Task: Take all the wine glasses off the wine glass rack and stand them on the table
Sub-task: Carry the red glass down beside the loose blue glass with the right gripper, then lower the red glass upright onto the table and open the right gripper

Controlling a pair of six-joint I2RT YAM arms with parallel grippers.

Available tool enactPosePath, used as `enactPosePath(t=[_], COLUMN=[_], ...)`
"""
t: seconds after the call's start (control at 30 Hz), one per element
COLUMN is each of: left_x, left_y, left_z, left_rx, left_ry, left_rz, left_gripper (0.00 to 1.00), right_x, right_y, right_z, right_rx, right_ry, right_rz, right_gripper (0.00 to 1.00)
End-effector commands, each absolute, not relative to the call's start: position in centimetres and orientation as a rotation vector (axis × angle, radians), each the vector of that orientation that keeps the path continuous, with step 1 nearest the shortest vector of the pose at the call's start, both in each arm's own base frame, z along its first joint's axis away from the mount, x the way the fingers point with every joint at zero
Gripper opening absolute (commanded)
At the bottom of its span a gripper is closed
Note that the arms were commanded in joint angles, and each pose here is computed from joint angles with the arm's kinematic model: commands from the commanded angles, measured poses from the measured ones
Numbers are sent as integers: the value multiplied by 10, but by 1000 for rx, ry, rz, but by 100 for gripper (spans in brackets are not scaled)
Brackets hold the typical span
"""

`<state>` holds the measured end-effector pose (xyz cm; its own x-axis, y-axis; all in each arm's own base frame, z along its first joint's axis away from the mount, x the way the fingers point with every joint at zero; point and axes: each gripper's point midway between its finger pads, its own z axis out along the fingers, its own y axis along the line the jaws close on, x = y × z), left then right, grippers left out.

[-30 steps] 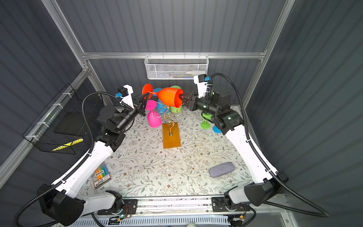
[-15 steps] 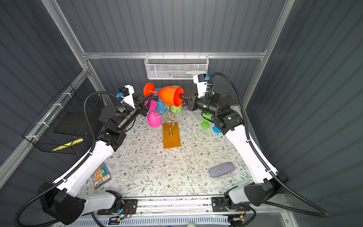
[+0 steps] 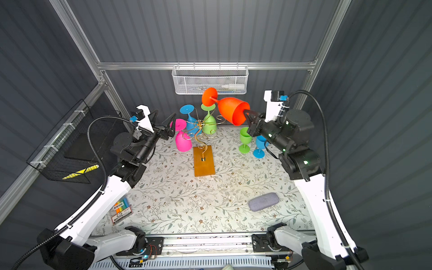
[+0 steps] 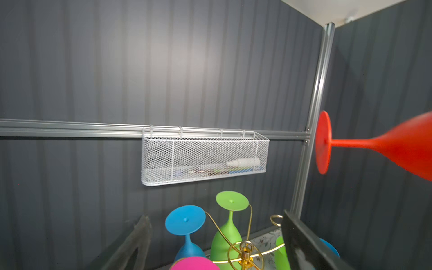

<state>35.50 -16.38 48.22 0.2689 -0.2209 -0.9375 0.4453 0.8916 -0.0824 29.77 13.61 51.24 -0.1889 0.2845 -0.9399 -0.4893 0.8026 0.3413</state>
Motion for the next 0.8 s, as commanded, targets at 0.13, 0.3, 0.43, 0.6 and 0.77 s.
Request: enactPosePath(t=[0.13, 0.3, 0.43, 0.6, 0.77], left_x=[352, 351, 355, 359, 361], left_y=[-137, -115, -101, -85, -62], left_z=[501, 500, 497, 489, 483], left_rx=[134, 67, 13, -46, -105], left_ry=[1138, 1126, 1121, 1123, 1111], left_rz=[-301, -215, -202, -183, -175], left_gripper=[92, 96, 99, 100, 100], right_x=[258, 245, 244, 251, 261], right_y=[76, 56, 51, 35, 15], right_z=[437, 373, 328, 293, 264], right_rx=[-11, 55, 79, 125, 190], right_ry=[1864, 2082, 2258, 2432, 2558], right_rz=[393, 263, 186, 11, -118], right_gripper=[0, 0, 0, 0, 0])
